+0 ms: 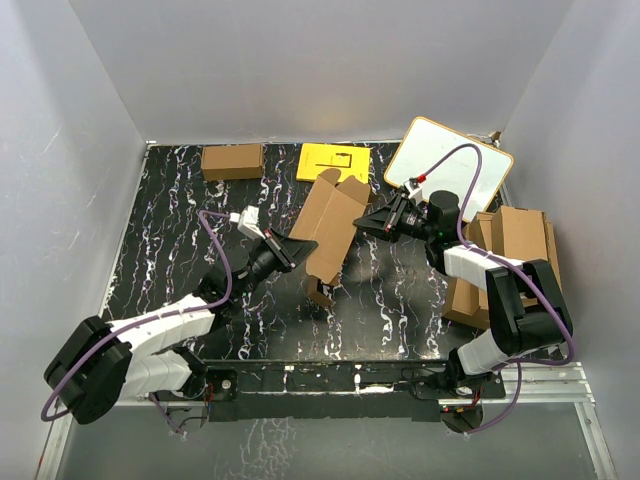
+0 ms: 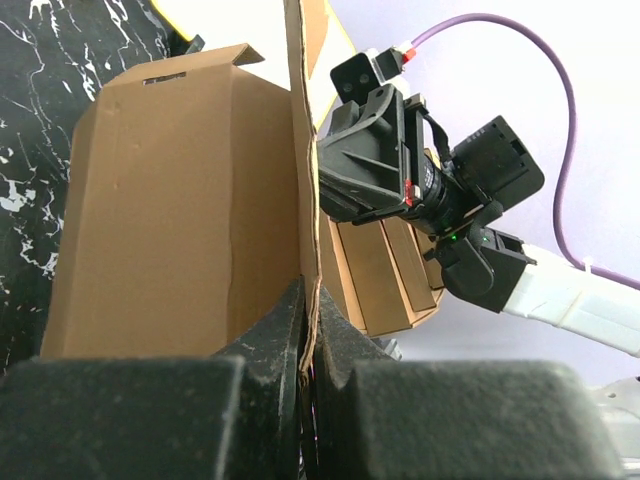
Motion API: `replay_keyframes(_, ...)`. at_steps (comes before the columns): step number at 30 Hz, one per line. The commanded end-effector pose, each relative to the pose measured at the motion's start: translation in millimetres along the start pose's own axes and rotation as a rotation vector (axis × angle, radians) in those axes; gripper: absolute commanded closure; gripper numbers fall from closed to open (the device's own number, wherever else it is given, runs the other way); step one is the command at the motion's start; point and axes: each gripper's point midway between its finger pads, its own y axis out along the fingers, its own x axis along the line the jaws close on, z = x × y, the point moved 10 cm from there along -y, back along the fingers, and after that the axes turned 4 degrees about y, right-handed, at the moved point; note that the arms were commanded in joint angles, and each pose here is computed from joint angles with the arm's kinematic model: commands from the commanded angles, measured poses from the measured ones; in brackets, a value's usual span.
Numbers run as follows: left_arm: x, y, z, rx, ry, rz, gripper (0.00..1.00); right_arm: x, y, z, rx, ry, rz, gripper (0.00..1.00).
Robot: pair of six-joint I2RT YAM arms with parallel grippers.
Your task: Fold the paper box
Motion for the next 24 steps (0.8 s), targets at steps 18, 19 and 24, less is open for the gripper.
replay_keyframes(18, -41.6, -40.2, -109.2, -0.086, 0.049, 0.075, 1.0, 9.0, -46.1, 15.9, 0.082, -0.924, -0.232, 0.08)
replay_keyframes(19, -44.4, -39.3, -111.1, -0.082, 0.044, 0.092, 1.0, 6.4, -45.0, 13.4, 0.049, -0.893, -0.191, 0.09)
replay_keyframes(24, -53.3, -39.2, -114.8, -0.08, 0.032, 0.156, 1.0, -7.3, -42.6, 11.9, -0.045, -0.784, -0.126, 0.08)
